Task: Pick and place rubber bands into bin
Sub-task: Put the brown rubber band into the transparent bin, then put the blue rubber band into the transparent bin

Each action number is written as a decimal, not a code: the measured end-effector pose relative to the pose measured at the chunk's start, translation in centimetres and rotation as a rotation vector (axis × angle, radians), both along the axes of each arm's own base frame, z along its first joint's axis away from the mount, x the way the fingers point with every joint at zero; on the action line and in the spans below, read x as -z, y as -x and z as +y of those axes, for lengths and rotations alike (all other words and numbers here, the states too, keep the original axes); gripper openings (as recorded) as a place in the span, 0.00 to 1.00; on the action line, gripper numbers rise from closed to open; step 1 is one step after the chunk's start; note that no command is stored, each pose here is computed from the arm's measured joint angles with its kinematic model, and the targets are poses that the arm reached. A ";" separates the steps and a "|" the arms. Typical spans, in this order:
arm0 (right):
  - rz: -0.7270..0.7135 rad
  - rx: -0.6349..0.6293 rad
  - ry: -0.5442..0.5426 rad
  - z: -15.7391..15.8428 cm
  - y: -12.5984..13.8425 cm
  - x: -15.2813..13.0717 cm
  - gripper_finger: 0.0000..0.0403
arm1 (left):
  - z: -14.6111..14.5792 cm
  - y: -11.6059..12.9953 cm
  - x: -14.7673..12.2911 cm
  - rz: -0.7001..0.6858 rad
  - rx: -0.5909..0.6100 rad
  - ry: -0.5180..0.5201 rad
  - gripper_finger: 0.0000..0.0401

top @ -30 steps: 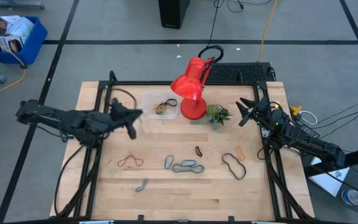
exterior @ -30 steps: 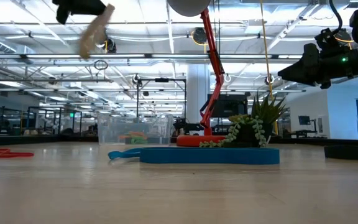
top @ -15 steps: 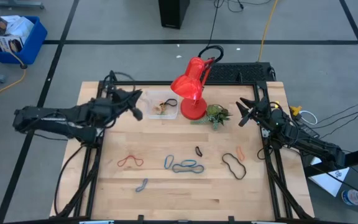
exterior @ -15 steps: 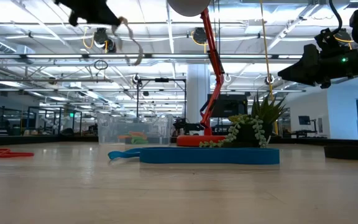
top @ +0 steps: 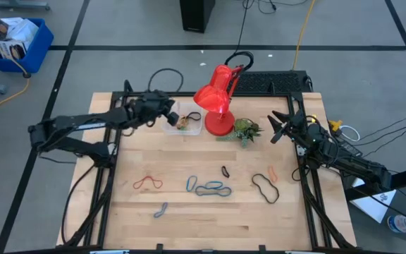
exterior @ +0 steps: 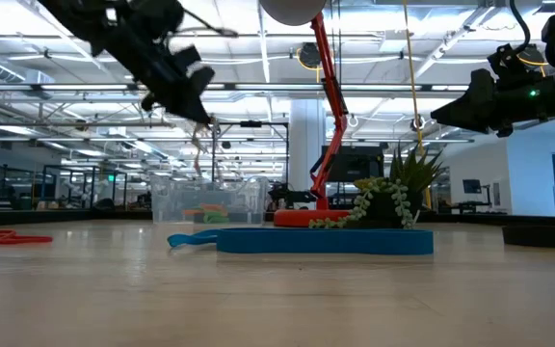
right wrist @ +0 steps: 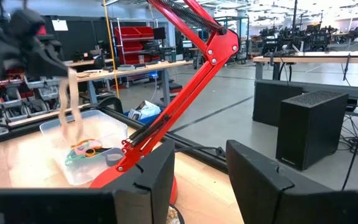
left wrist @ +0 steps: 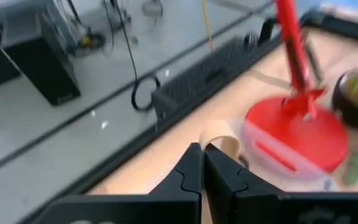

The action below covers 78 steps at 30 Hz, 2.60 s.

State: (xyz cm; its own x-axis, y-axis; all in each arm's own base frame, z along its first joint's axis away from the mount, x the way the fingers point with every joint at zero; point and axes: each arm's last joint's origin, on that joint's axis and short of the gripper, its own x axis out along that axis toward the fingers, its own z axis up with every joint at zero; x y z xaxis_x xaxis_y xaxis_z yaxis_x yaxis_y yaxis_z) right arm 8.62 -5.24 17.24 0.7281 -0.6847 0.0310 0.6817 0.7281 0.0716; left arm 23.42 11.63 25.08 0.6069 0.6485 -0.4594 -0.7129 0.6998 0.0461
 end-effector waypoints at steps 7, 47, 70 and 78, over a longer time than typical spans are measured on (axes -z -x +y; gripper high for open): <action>0.015 0.001 0.016 0.0 0.0 0.0 0.35 | 1.7 -1.6 4.5 0.131 -0.047 0.103 0.03; 0.018 0.001 0.015 0.0 0.0 0.0 0.35 | 2.2 -3.9 10.1 0.210 0.030 0.247 0.33; 0.018 0.000 0.015 0.0 0.0 0.0 0.35 | -3.6 -0.4 -2.8 -0.210 0.451 0.081 0.63; 0.018 0.000 0.015 0.0 0.0 0.0 0.35 | -8.0 -0.6 -2.1 -0.118 0.589 0.170 0.59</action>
State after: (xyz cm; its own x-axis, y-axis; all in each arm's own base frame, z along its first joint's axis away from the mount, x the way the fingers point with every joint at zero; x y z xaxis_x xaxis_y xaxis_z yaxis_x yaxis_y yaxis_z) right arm 8.64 -5.24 17.21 0.7285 -0.6845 0.0277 0.6830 0.7288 0.0485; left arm 24.00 3.62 27.20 0.8935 0.1134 -0.4345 -0.1985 0.9676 -0.1557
